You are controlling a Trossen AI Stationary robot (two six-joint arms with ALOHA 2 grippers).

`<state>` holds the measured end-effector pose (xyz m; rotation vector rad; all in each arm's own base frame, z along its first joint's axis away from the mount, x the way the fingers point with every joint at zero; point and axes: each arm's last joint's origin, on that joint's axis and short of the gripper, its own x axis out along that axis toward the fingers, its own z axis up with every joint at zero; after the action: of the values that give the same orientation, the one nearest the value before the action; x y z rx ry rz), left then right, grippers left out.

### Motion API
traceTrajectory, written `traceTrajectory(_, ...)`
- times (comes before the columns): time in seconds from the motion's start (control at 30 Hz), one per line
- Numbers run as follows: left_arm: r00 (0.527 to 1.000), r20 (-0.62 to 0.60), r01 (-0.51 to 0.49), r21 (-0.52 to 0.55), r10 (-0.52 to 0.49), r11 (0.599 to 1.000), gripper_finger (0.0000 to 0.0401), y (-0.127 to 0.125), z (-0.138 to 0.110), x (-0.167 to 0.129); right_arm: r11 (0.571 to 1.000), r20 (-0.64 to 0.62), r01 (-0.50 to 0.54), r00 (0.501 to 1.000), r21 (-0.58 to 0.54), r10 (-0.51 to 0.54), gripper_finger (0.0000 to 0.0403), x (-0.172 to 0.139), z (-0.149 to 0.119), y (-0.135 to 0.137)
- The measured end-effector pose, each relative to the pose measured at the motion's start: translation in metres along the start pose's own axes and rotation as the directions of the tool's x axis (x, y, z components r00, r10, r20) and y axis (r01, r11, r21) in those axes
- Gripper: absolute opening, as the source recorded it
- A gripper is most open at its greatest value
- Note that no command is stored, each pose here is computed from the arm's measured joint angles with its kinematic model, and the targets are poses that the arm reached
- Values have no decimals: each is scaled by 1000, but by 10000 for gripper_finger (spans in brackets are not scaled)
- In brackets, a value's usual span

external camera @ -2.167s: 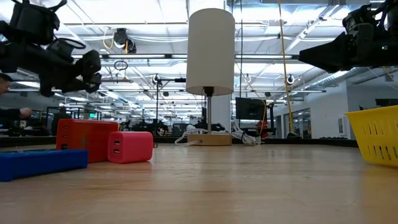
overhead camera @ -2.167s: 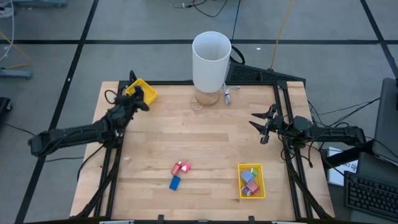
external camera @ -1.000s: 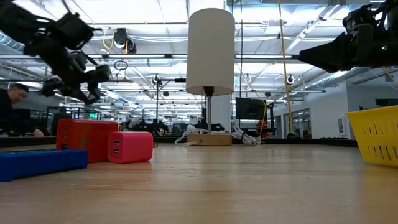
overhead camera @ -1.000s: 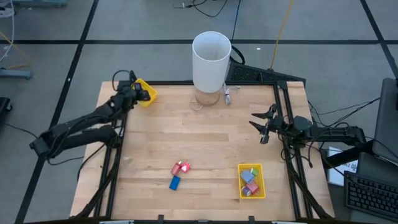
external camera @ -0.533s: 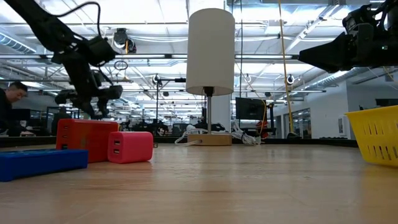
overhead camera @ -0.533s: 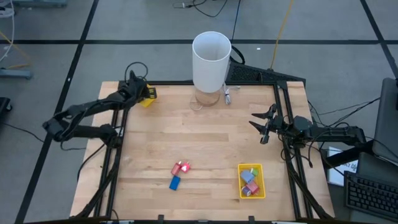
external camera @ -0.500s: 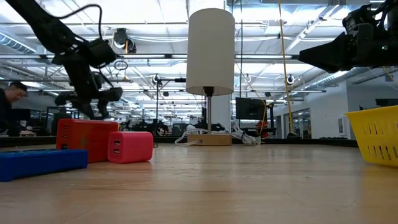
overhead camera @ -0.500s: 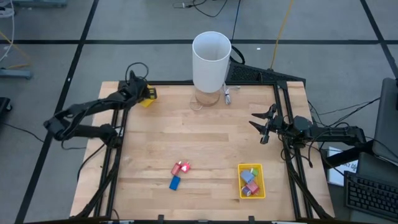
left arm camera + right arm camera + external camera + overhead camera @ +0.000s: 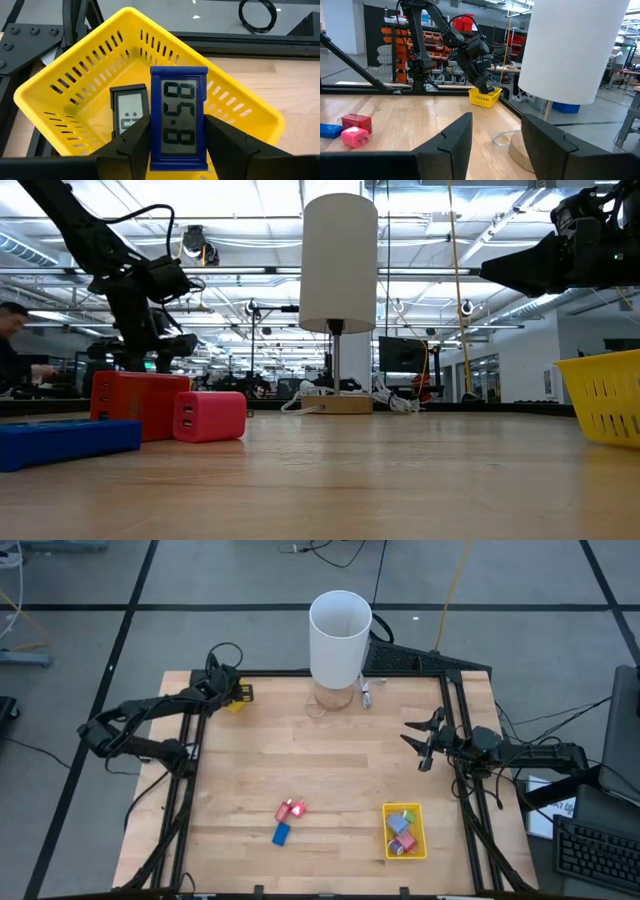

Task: Pick & Place Office items
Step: Put the dark blue digital timer into the top yellow bin, then put the red charger adapter into the bottom yellow bin

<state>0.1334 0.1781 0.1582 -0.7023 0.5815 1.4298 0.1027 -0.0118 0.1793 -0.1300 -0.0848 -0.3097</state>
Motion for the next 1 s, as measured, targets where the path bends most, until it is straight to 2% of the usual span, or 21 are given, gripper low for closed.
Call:
traceTrajectory(0.1,1000,-3,4,0,-4,1000,182,0,0,0,1000,-1,0,1000,0,0,161,0,0,0)
traceTrajectory(0.4,1000,-3,4,-1,-4,1000,166,0,0,0,1000,-3,-1,1000,0,1,158,0,0,0)
traceTrajectory(0.73,1000,-6,-3,0,3,1000,249,0,-1,0,1000,-2,-1,1000,0,1,159,0,0,0)
traceTrajectory(0.93,1000,-9,-3,8,3,1000,279,1,-1,0,1000,-3,-1,1000,0,1,161,0,0,0)
traceTrajectory(1.0,999,-25,32,9,-32,999,285,0,-1,0,1000,-2,-1,1000,0,1,162,0,0,0)
